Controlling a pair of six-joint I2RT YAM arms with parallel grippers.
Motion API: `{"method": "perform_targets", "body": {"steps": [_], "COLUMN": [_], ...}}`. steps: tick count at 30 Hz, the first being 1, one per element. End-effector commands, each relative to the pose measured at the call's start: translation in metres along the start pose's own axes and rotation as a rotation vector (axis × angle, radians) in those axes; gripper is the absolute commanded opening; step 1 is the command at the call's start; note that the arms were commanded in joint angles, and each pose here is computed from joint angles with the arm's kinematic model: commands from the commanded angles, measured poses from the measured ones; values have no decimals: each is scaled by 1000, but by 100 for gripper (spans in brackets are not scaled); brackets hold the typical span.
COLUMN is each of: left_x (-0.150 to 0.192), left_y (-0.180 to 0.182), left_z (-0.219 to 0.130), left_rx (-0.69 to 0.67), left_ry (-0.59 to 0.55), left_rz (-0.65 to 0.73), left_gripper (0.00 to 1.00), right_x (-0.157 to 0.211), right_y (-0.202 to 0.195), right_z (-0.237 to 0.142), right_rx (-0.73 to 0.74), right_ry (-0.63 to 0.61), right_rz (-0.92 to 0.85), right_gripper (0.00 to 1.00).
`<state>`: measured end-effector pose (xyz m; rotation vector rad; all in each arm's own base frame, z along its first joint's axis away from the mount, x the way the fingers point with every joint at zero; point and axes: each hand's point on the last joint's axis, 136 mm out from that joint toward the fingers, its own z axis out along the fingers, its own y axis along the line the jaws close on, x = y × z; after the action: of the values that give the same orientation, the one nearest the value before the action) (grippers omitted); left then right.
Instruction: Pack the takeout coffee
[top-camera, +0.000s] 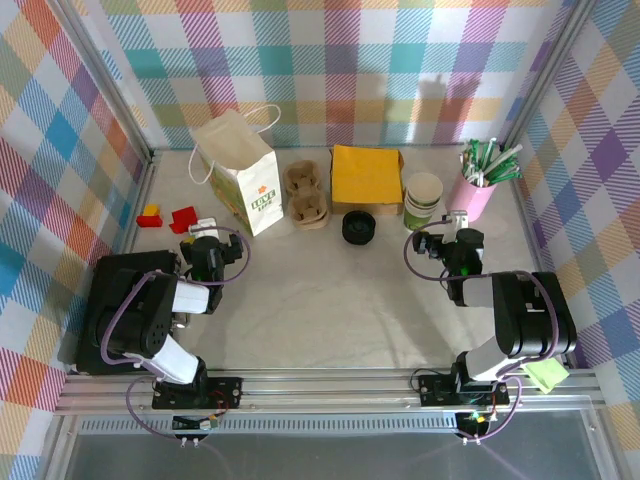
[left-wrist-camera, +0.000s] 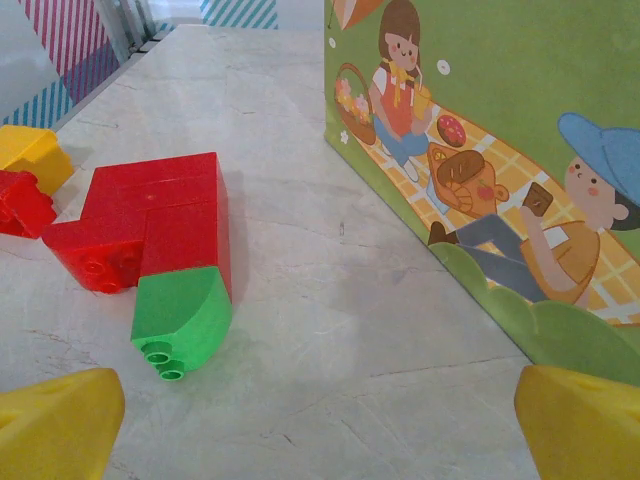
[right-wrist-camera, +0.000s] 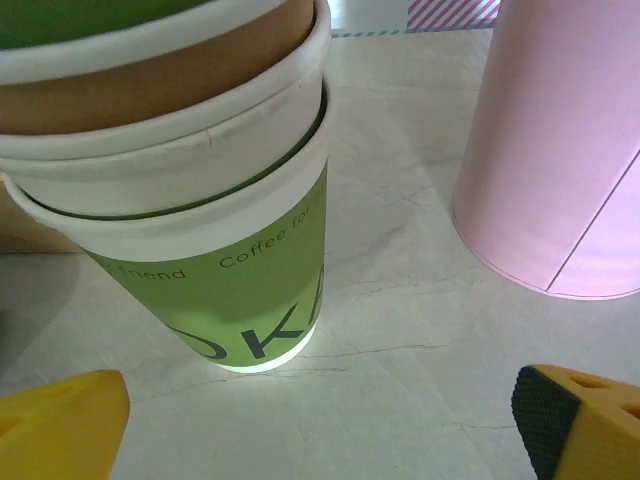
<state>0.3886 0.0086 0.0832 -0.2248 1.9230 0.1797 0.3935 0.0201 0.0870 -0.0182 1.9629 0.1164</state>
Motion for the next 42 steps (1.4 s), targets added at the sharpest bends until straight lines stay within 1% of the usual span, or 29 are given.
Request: {"method": "perform_targets", "body": {"steps": [1, 23, 26, 27, 31, 33, 35, 38, 42], "left_x": [-6, -6, -7, -9, -15, -21, -26, -38, -60], "left_y": [2, 3, 3, 4, 2, 7, 12, 20, 29], "left_z": [3, 3, -1, -5, -23, -32, -41, -55, -81], "left_rx": [-5, -5, -5, -11, 34, 6, -21, -44, -63], "left_ry": [-15, -15, -35, -54, -135, -169, -172, -153, -185], "left_rz": [-18, -18, -15, -19, -23, -30, -39, -73, -132], "left_gripper": [100, 100, 100, 100, 100, 100, 100, 100, 100], "right_x": [-6, -6, -6, -6, -12, -20, -28, -30, -36], "right_y": [1, 1, 0, 1, -1, 0, -7, -20, -34], "right_z": [2, 2, 1, -1, -19, -26, -32, -41, -62], "right_rx": [-12, -15, -11, -11, 6, 9, 49, 134, 230], "right_ry": [-11, -11, -18, -28, -114, -134, -118, -35, -29], "right_rz": [-6, -4, -6, -7, -5, -8, 18, 80, 203], "right_gripper": [99, 99, 99, 99, 99, 99, 99, 99, 99]}}
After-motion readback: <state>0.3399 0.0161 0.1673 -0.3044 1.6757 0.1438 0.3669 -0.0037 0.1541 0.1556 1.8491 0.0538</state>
